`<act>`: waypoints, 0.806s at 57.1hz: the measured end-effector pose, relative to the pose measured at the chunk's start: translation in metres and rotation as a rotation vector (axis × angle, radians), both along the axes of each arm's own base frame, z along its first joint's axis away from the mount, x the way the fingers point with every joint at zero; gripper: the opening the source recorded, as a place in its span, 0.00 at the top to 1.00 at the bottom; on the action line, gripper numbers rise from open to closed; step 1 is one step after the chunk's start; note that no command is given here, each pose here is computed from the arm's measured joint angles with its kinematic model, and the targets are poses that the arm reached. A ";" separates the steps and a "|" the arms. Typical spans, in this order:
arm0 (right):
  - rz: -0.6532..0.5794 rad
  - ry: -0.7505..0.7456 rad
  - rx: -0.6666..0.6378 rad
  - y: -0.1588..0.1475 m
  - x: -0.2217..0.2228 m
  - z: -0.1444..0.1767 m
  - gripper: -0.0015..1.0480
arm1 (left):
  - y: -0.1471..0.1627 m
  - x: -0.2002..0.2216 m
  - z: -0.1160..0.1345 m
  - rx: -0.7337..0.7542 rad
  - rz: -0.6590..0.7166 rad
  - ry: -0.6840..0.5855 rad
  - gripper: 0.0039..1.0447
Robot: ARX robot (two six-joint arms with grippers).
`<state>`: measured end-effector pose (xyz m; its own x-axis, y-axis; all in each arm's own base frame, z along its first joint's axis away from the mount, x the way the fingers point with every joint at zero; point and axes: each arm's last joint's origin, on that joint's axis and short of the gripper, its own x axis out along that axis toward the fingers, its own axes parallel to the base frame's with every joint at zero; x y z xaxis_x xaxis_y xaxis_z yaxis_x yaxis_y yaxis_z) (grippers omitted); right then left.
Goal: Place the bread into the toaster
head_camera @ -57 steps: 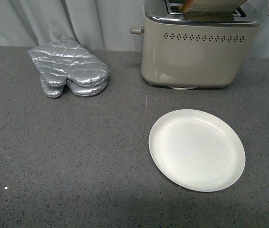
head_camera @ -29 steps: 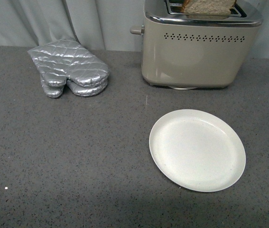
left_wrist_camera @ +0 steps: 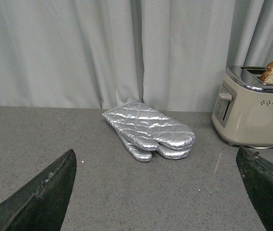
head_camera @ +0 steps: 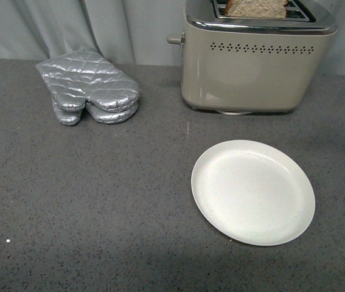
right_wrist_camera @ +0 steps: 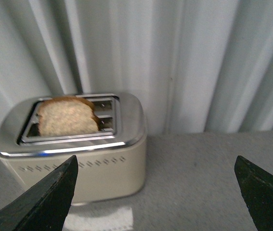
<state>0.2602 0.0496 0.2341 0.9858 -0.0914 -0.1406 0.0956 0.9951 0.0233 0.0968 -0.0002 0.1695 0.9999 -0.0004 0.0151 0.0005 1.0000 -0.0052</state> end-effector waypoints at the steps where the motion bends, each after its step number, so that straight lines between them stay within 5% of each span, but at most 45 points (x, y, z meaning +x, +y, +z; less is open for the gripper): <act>1: -0.004 0.008 -0.005 -0.002 -0.005 -0.002 0.09 | 0.000 0.000 0.000 0.000 0.000 0.000 0.06; 28: -0.099 0.061 -0.093 -0.035 -0.101 -0.049 0.10 | 0.000 0.000 0.000 0.000 0.000 0.000 0.06; 36: 0.072 -0.105 -0.036 -0.048 -0.115 -0.061 0.30 | 0.000 0.000 0.000 0.000 0.000 0.000 0.06; 46: 0.097 -0.132 -0.033 -0.049 -0.125 -0.070 0.62 | 0.000 0.000 0.000 0.000 0.000 0.000 0.06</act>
